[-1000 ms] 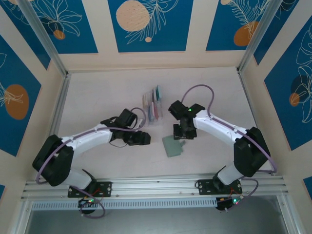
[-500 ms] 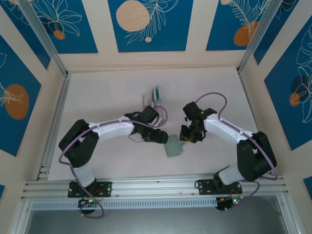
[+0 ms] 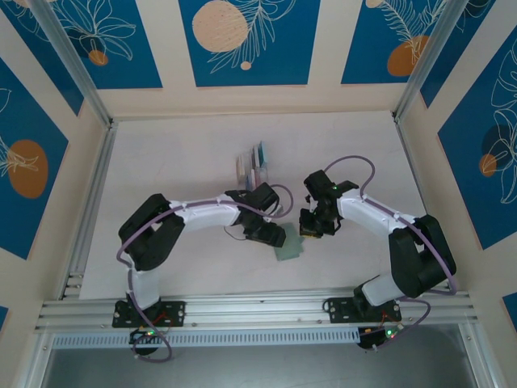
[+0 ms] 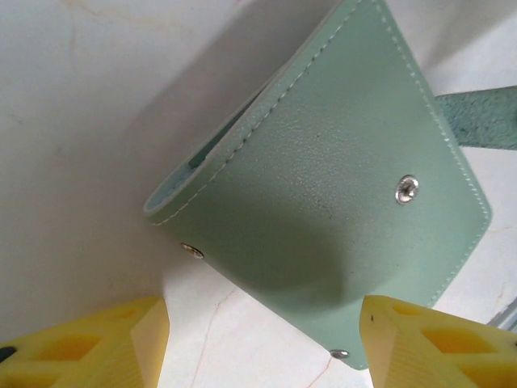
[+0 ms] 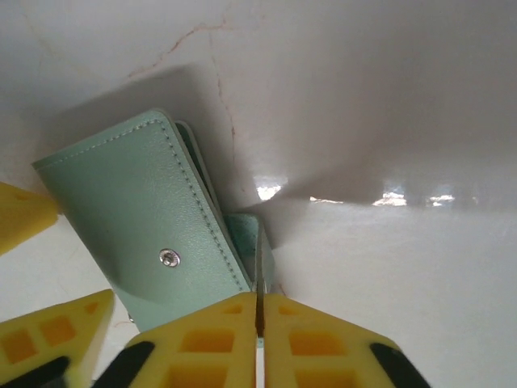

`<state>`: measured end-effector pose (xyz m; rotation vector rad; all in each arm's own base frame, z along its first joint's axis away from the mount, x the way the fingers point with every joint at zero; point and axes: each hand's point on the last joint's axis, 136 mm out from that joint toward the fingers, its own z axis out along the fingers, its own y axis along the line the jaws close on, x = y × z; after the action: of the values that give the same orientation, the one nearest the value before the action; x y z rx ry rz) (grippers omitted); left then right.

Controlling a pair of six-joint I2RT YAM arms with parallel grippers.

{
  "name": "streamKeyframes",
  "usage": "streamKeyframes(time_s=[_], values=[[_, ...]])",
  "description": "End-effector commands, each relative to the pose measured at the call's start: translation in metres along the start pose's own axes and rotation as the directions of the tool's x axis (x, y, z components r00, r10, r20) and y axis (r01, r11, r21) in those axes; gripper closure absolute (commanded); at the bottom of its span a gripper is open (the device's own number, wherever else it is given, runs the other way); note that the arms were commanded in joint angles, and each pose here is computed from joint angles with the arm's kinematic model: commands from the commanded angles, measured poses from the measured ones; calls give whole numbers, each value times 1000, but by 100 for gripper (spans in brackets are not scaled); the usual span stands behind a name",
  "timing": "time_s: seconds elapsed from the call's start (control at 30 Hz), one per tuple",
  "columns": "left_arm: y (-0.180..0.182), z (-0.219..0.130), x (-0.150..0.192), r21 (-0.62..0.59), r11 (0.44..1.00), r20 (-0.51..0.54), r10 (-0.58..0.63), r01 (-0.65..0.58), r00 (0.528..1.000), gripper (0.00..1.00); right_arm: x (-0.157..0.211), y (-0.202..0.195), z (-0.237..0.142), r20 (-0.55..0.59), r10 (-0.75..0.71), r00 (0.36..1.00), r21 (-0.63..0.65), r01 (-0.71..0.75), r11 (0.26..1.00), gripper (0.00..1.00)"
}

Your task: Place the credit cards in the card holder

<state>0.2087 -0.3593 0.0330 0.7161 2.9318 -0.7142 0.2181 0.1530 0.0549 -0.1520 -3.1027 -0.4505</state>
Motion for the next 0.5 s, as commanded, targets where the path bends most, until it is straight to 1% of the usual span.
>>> streamKeyframes(time_s=[0.0,0.17,0.47], values=[[3,4,6,-62,996,-34,55,-57,998,37,7,-1,2,-30,8,1000,-10,-8,1000,94],[6,8,17,-99,989,-64,100,-106,993,37,7,-1,3,-33,5,999,-14,-5,1000,100],[8,14,27,-93,987,-92,120,-129,989,38,3,24,1,-40,-34,999,-106,29,994,100]])
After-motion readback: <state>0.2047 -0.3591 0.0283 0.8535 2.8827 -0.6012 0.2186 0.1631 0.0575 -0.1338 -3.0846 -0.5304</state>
